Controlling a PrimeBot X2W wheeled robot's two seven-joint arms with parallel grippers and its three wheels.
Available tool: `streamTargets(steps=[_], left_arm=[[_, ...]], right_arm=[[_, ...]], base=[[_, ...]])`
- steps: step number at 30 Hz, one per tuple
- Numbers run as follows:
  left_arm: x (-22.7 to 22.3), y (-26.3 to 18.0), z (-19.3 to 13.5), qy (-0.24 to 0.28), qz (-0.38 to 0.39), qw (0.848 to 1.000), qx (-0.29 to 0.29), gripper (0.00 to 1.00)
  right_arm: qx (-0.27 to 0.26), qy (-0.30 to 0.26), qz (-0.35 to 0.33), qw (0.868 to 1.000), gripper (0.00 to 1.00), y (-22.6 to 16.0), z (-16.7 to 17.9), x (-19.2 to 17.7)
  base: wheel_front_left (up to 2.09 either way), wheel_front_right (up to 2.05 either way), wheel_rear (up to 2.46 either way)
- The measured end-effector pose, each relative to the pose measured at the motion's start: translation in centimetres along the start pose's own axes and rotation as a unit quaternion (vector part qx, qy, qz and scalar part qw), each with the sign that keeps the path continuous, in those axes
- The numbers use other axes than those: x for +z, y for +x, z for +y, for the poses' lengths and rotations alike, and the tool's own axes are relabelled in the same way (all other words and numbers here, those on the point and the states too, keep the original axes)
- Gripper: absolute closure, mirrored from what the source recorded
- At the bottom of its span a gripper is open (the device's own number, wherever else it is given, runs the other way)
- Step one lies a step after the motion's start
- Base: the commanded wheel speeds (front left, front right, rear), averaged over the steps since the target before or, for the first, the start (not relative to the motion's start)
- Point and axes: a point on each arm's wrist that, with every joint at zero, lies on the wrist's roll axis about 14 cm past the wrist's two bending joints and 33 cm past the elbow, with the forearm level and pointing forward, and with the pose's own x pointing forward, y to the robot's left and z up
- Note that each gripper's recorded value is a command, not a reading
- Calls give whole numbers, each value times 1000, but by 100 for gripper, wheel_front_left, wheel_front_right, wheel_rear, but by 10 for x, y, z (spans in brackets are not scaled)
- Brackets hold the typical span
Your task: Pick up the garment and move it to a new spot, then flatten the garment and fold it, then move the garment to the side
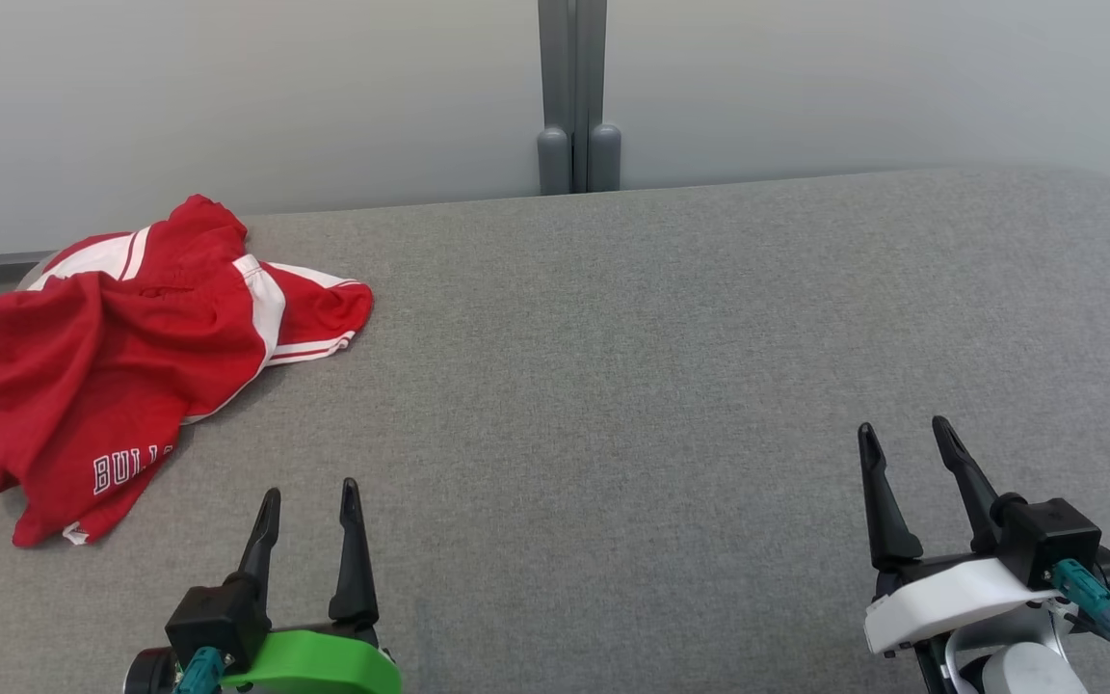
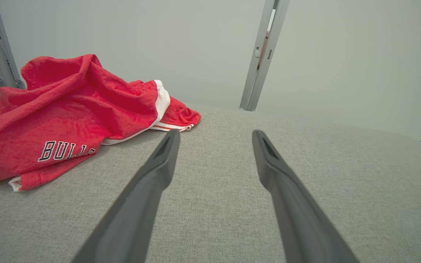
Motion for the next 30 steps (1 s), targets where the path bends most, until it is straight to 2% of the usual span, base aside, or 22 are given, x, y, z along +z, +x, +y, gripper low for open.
streamTargets(steps=[9,30], left_arm=[[-1,-2,-1,15,-4,1000,-3,0],[-6,-4,4,10,5,1000,6,0]], right_arm=[[8,-26,-5,1000,0,0,2,2],[6,-26,-3,1000,0,0,1,0]], base=[[0,0,0],[0,0,0]])
